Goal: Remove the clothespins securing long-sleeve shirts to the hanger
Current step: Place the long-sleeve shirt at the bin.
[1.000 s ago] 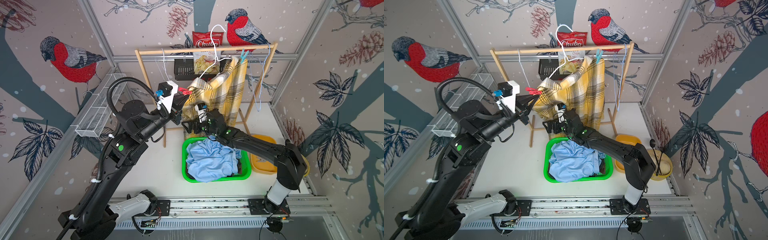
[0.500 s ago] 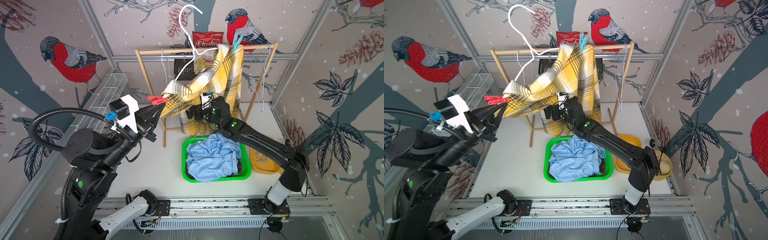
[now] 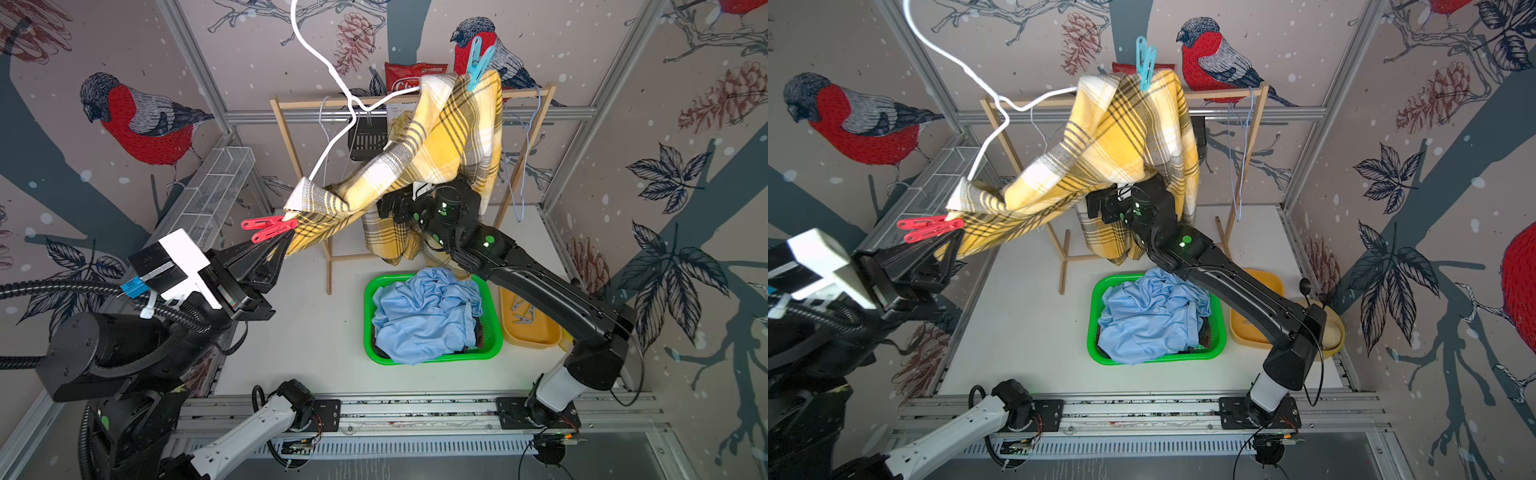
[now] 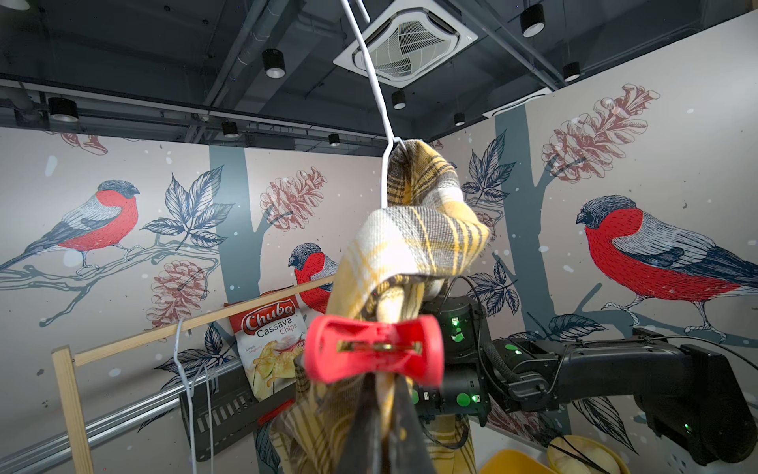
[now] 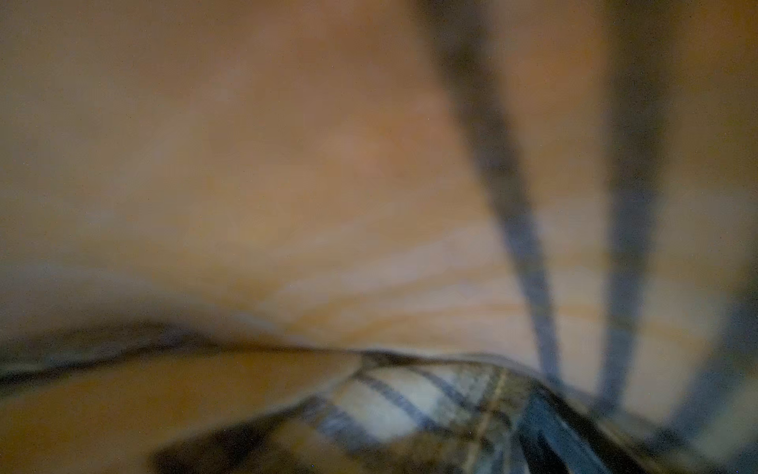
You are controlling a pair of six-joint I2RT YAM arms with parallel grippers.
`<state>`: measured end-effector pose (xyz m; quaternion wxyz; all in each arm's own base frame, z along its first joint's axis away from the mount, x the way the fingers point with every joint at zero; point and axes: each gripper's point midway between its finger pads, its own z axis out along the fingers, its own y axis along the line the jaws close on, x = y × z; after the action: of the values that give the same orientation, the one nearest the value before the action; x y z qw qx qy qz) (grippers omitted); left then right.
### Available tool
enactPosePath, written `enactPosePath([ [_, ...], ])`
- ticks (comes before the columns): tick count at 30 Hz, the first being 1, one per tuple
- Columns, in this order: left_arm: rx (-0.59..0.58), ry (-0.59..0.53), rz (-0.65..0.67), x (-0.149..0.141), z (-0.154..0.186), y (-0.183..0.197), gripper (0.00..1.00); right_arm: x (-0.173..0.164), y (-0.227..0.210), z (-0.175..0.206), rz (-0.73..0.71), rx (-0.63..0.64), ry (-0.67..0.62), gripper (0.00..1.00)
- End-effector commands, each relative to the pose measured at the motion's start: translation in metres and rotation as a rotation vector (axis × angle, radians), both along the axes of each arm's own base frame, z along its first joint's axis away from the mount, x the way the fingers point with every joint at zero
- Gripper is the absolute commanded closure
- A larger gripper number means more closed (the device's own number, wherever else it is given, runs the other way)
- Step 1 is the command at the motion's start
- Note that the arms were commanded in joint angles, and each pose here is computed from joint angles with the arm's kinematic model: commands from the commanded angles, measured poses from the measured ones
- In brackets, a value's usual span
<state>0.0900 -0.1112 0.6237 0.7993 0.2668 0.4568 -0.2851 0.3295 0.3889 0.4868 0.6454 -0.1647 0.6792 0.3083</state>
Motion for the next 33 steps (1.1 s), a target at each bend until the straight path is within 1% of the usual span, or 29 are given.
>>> enactPosePath([
  [1,-0.047,-0.065,-0.008,-0.018,0.015,0.012,1.00,-0.008,-0.014,0.017,-0.084,-0.008,-0.031,0.00],
  [6,-0.060,-0.075,-0.003,-0.028,0.014,0.022,1.00,-0.035,-0.017,0.033,-0.108,-0.004,-0.062,0.00],
  [10,-0.066,-0.083,-0.006,-0.035,0.016,0.028,1.00,-0.046,-0.017,0.035,-0.077,0.019,-0.050,0.00],
  [14,-0.057,-0.069,0.005,-0.031,0.013,0.028,1.00,-0.049,-0.010,0.011,-0.063,0.009,-0.015,0.00],
  [18,-0.027,-0.029,0.009,-0.018,0.004,0.019,1.00,-0.045,-0.007,-0.022,-0.067,-0.009,0.032,0.00],
  [27,0.040,0.124,-0.011,0.021,-0.040,-0.015,1.00,-0.044,-0.027,-0.098,-0.061,0.007,0.169,0.00],
  [33,0.065,0.206,-0.027,0.037,-0.067,-0.030,1.00,-0.062,-0.038,-0.151,-0.006,-0.019,0.272,0.00],
])
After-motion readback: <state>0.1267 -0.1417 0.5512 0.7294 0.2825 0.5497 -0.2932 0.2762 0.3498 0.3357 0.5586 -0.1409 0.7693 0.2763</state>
